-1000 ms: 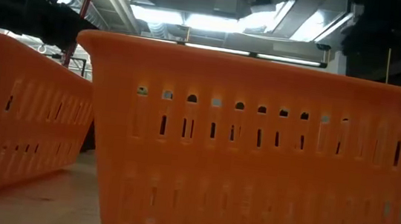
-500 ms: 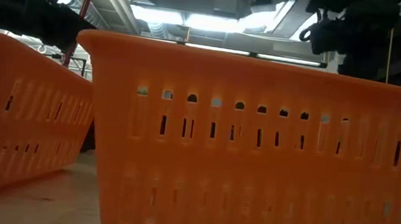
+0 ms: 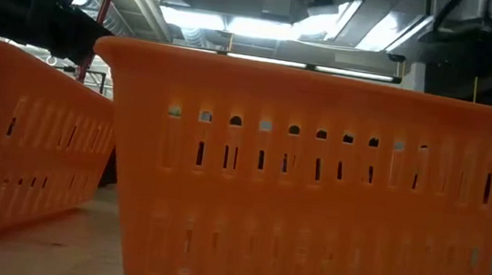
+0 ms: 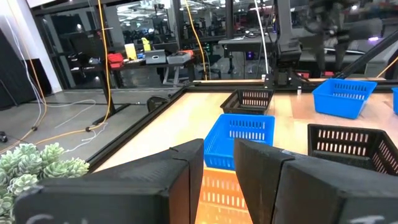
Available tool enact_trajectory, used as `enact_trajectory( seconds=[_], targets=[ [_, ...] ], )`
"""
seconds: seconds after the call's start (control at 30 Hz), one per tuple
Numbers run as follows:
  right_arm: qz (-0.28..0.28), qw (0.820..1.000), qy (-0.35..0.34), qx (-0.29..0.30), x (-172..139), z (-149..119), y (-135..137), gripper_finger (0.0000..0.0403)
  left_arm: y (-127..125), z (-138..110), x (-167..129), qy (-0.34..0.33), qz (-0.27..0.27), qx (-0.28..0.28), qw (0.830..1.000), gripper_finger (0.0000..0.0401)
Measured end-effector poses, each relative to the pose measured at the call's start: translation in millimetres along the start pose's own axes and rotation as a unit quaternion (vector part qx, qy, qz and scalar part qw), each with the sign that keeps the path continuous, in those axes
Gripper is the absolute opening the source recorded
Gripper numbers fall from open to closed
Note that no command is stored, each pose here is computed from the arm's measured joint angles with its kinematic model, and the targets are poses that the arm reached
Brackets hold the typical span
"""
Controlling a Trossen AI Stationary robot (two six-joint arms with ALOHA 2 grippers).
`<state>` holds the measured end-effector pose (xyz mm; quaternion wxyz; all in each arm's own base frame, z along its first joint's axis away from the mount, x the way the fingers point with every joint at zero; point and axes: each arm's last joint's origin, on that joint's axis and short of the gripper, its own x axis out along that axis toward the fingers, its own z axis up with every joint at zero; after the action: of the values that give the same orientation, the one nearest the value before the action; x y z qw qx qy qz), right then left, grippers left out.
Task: Stack baskets by color
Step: Stack the middle right blue bin on the top blue bin
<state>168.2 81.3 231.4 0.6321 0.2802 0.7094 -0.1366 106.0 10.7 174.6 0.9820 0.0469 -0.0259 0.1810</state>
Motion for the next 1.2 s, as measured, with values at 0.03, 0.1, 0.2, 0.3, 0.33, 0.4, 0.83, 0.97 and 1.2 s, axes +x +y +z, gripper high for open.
enact_trajectory(
  seconds=[0.03, 0.1, 0.2, 0.3, 0.33, 0.4, 0.83, 0.97, 1.2],
  targets=[
    [-0.007, 1.0, -0.005, -0.001, 6, -4, 1, 0.0168, 0, 0, 0, 0.0, 0.0, 0.0, 1.0, 0.008],
    [-0.023, 0.999, -0.022, 0.008, 18, -8, 0, 0.0168, 0, 0, 0, 0.0, 0.0, -0.001, 1.0, 0.008],
    [-0.052, 0.997, -0.034, 0.044, 33, -13, -6, 0.0168, 0, 0, 0, 0.0, 0.0, -0.005, 1.0, 0.008],
    [-0.068, 0.996, -0.028, 0.049, 42, -17, -11, 0.0168, 0, 0, 0, 0.0, 0.0, -0.014, 1.0, 0.008],
    [-0.07, 0.996, -0.027, 0.048, 44, -17, -12, 0.0168, 0, 0, 0, 0.0, 0.0, -0.014, 1.0, 0.008],
    [-0.07, 0.996, -0.027, 0.045, 48, -18, -14, 0.0168, 0, 0, 0, 0.0, 0.0, -0.014, 1.0, 0.008],
    [-0.049, 0.997, -0.039, 0.039, 70, -15, -20, 0.0168, 0, 0, 0, 0.0, 0.0, -0.014, 1.0, 0.008],
    [-0.051, 0.997, -0.039, 0.039, 73, -16, -22, 0.0168, 0, 0, 0, 0.001, 0.0, -0.013, 1.0, 0.008],
    [-0.045, 0.998, -0.027, 0.04, 73, -16, -21, 0.0168, 0, 0, 0, 0.002, 0.0, -0.013, 1.0, 0.008]
  ],
)
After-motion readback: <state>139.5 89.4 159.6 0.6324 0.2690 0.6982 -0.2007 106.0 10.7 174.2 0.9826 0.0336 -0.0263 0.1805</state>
